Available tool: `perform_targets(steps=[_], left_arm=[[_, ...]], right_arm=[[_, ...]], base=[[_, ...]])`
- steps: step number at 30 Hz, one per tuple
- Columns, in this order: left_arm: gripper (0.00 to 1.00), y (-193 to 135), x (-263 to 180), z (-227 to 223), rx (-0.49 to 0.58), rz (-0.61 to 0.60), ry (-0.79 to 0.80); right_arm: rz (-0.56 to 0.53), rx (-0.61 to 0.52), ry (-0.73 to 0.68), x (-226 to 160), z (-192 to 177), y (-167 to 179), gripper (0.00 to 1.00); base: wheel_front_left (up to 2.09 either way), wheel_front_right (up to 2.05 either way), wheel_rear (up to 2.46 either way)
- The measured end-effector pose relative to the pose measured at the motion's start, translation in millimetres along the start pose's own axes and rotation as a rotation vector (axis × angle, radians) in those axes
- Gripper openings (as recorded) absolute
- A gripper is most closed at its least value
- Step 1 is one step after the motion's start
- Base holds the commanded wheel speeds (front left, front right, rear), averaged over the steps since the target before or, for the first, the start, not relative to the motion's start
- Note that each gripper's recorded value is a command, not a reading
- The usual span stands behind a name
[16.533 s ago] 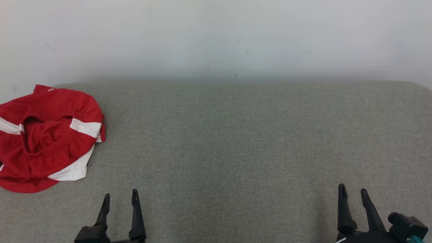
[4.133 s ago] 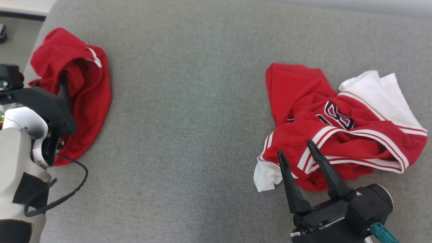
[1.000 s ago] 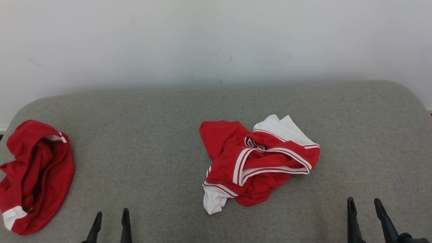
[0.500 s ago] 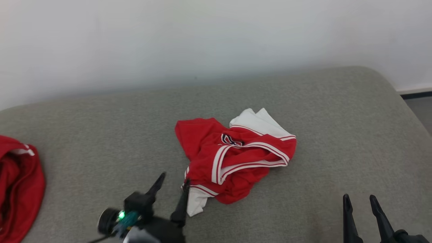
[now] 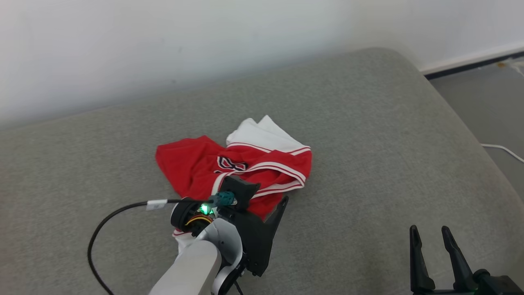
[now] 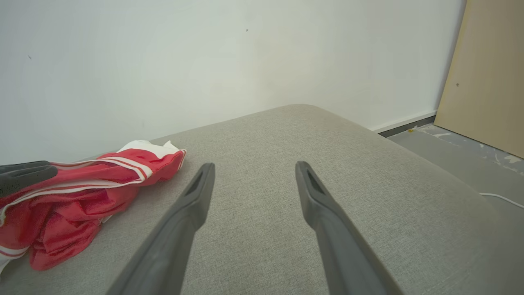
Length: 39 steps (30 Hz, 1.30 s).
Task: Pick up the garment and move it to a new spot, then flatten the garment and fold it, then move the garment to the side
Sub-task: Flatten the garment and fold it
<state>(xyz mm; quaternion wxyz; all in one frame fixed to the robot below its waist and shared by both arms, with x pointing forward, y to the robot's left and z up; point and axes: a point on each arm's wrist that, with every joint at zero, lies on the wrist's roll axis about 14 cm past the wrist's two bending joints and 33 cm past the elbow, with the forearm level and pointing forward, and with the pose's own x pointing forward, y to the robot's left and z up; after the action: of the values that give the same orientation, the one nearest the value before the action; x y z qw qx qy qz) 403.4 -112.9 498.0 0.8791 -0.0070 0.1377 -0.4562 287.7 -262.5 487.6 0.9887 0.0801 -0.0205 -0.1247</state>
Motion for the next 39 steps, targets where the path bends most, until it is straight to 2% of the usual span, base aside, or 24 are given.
perform_targets(steps=[5, 12, 21, 29, 30, 31, 35, 39], left_arm=[[1.00, -14, 23, -17, -0.010, -0.068, 0.087], [1.00, -15, 53, -42, -0.050, -0.080, 0.186], [1.00, -32, 80, -42, -0.054, -0.126, 0.179], [1.00, -32, 97, -47, -0.063, -0.070, 0.208], [0.13, -35, 100, -41, -0.071, -0.071, 0.191], [0.00, -35, 102, -39, -0.071, -0.070, 0.181], [0.00, -35, 103, -34, -0.093, -0.063, 0.152], [0.00, -26, 108, 0, -0.128, -0.046, 0.027]], right_arm=[[-0.047, 0.000, 0.007, -5, 0, -12, 1.00], [-0.107, 0.002, 0.025, -12, -3, -26, 1.00], [-0.154, 0.002, 0.045, -15, -5, -36, 1.00], [-0.178, 0.000, 0.051, -19, -5, -41, 1.00], [-0.184, 0.000, 0.051, -20, -5, -42, 1.00], [-0.187, 0.000, 0.050, -21, -5, -43, 1.00], [-0.190, 0.002, 0.048, -21, -4, -44, 1.00], [-0.185, 0.005, 0.046, -19, -4, -43, 1.00]], base=[[0.00, 0.00, 0.00], [0.00, 0.00, 0.00], [0.00, 0.00, 0.00], [0.00, 0.00, 0.00], [0.00, 0.00, 0.00], [0.00, 0.00, 0.00], [0.00, 0.00, 0.00], [0.00, 0.00, 0.00]])
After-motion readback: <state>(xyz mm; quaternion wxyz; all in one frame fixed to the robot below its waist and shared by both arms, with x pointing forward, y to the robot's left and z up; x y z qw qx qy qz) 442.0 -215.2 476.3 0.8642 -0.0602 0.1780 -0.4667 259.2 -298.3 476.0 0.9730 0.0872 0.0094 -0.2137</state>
